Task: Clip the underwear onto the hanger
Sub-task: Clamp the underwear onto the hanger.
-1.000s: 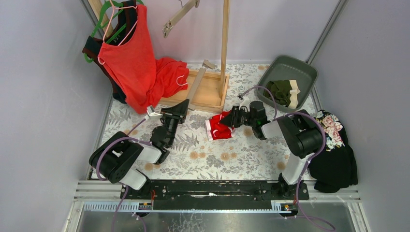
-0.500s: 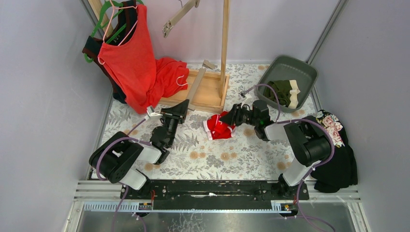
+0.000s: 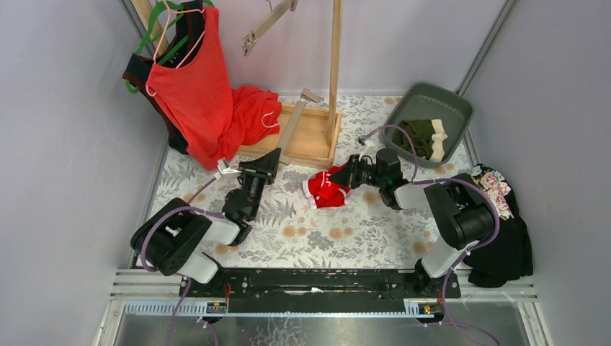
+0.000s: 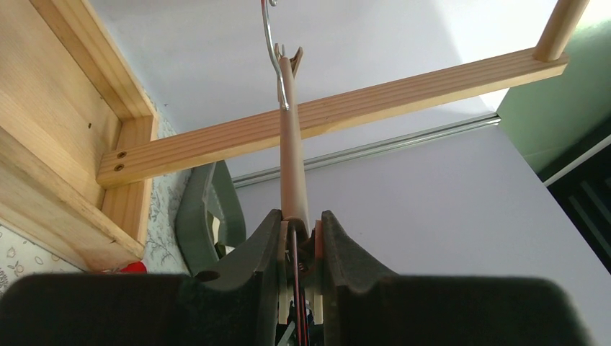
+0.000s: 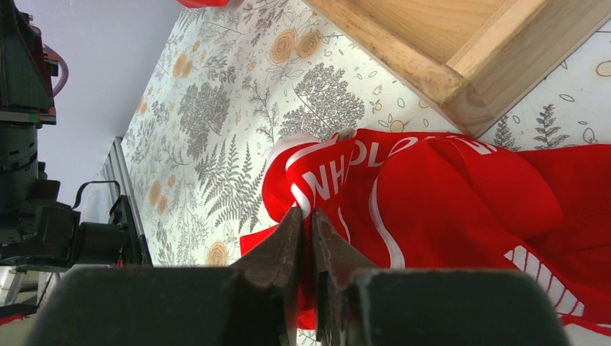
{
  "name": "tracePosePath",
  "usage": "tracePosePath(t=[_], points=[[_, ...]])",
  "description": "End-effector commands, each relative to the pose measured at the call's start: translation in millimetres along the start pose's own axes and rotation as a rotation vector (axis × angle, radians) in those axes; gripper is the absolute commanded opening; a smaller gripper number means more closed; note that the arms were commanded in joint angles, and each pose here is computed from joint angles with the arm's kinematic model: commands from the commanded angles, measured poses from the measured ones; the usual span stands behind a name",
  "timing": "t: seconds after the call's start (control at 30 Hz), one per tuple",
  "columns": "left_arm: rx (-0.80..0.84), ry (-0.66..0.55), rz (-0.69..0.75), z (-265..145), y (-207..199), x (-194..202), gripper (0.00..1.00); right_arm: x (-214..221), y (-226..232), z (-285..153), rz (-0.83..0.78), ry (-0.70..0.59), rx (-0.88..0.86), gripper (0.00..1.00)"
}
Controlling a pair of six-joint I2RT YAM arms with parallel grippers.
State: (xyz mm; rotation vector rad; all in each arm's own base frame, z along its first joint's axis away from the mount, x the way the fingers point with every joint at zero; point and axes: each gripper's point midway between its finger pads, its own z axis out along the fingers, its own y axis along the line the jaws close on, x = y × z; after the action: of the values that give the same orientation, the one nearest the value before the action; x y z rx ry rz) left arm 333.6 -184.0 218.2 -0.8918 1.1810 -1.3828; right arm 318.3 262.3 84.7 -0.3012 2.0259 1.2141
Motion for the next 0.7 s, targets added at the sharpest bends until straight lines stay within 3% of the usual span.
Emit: tracePosePath(t=[0.0,0.1,0.5,0.67], points=[[0.068,-0.026,-0.003,-1.7,-20.3,-7.7,0.0,-19.2,19.9,3.7,-0.053,-0.014,-0.068,0.15],[0.066,-0.03,0.0,-2.2,-19.8,-8.5,0.0,-11.8,15.9,7.4,-0.024,0.002,-0.077,0.0],[0.095,-0.014,-0.034,-7.6,-53.0,-12.9,0.0,-103.2,69.3,-32.4,0.194,-0.269,-0.478,0.0],[0.044,-0.008,-0.015,-5.2,-60.7,-14.4,0.0,-117.5,75.5,-33.0,0.186,-0.306,-0.495,0.0]])
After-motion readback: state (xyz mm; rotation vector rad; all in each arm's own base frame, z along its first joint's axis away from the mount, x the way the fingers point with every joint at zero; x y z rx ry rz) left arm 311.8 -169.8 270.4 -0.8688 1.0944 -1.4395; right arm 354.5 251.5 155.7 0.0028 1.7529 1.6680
